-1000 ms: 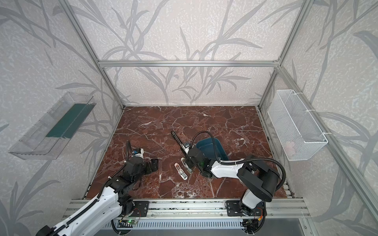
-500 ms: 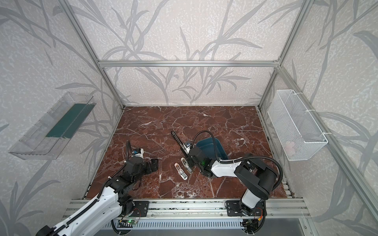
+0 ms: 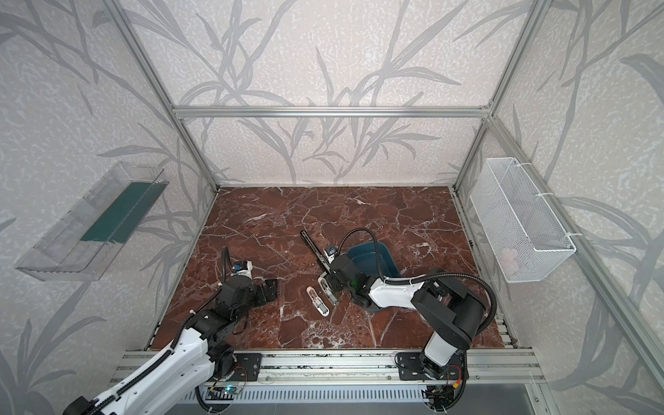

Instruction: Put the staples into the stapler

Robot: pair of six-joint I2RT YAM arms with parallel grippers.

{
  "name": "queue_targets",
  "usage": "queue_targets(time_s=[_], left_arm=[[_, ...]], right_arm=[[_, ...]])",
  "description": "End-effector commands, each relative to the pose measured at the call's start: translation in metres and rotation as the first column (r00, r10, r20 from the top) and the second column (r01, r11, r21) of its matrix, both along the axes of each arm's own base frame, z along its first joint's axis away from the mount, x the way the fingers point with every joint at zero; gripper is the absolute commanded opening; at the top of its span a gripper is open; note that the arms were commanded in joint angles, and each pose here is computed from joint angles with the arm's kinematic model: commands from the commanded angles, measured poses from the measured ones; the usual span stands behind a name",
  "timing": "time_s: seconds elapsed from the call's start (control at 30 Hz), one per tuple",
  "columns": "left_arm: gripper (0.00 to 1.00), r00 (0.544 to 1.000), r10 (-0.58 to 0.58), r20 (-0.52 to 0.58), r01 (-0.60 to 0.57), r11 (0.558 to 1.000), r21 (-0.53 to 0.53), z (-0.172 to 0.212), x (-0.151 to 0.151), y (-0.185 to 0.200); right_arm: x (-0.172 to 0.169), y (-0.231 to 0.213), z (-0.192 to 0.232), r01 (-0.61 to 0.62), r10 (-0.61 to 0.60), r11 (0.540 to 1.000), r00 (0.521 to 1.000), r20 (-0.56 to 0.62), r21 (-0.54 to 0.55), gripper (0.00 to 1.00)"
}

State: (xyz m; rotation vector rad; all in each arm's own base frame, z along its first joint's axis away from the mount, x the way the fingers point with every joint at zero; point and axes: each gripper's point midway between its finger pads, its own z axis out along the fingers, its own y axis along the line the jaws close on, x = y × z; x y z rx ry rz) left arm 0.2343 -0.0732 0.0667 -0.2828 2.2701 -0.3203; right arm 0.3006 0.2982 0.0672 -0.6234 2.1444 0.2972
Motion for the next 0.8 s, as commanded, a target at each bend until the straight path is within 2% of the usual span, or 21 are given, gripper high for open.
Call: queue_targets(time_s=[0.0, 0.13, 0.3, 0.47, 0.57, 0.77], left_arm=[[0.99, 0.999, 0.029, 0.041, -0.030, 0.999, 0.019, 0.022, 0.008, 0.005], [0.99, 0.998, 0.022, 0.053, -0.028, 0.994, 0.105, 0.044, 0.011, 0.013], [0.99, 0.994, -0.029, 0.109, 0.027, 0.999, 0.027, 0.068, 0.016, -0.003], [0.99, 0.986, -0.120, 0.118, 0.123, 0.992, -0.013, 0.076, 0.023, -0.025], [0.99, 0.983, -0.163, 0.090, 0.169, 0.983, -0.065, 0.073, 0.024, -0.039], [0.99, 0.979, -0.193, 0.059, 0.200, 0.967, -0.156, 0.065, 0.028, -0.057]], right_arm=[[0.002, -0.017, -0.001, 0.095, -0.096, 0.995, 0.994, -0.043, -0.021, 0.22], [0.004, -0.036, -0.007, 0.151, -0.155, 0.987, 0.985, -0.076, -0.055, 0.23], [0.007, -0.056, 0.003, 0.211, -0.216, 0.975, 0.972, -0.086, -0.063, 0.24], [-0.011, -0.026, 0.029, 0.062, -0.061, 0.998, 0.991, -0.121, 0.005, 0.43], [-0.025, -0.007, 0.031, -0.038, 0.038, 0.999, 0.990, -0.138, 0.007, 0.43], [-0.032, -0.006, 0.007, -0.039, 0.025, 0.997, 0.978, -0.205, -0.066, 0.44]])
